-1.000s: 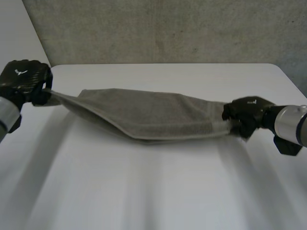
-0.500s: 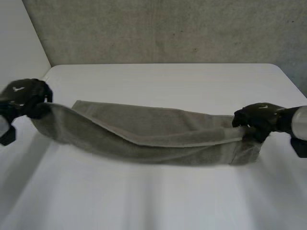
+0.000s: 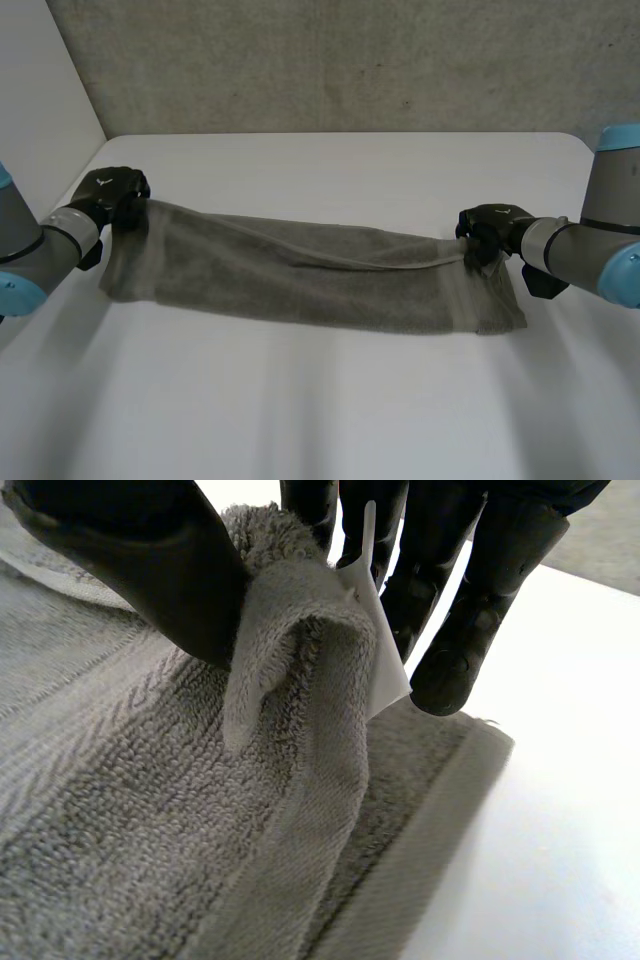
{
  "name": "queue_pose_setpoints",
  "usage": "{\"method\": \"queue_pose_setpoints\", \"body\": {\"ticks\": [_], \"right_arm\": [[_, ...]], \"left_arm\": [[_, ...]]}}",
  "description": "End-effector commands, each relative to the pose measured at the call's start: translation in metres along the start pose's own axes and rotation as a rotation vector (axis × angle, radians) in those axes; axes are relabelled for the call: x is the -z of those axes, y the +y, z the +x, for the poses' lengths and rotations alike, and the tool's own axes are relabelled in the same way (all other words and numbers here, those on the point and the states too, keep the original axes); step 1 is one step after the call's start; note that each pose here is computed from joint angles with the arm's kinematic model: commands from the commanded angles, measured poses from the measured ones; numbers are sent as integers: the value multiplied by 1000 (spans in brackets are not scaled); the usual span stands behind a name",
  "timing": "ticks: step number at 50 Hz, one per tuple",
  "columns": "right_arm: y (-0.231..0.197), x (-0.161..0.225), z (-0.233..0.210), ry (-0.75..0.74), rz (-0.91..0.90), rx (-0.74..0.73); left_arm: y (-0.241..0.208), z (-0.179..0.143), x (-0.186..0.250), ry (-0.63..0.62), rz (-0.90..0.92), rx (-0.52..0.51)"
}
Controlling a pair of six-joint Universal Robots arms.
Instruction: Fold the towel.
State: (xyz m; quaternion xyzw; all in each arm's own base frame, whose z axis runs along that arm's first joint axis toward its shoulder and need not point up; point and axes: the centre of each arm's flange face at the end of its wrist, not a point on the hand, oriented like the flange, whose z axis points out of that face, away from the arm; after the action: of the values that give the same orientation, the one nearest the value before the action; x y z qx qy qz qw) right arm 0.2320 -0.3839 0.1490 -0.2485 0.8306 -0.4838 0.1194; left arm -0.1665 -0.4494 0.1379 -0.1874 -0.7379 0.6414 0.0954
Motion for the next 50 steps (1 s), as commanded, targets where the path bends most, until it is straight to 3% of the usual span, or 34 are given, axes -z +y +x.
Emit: {"method": "queue_pose_setpoints", "body": {"ticks": [1,27,39,43,50], "right_arm": [[3,-11,7,99,44,27],[-9,-6,16,189,100,26],[-98,76,17,233,347,30],[-96,90,19,243,337,39],[-40,100,-11,124,166,176]], "left_arm": [[9,10,-7,21,0,-6],[7,13,-22,-35,17,-24],[-42,0,7,-114,27,-25],[-50,1,20,-116,24,-25],[-53,10,50,-106,-10,-19]]}}
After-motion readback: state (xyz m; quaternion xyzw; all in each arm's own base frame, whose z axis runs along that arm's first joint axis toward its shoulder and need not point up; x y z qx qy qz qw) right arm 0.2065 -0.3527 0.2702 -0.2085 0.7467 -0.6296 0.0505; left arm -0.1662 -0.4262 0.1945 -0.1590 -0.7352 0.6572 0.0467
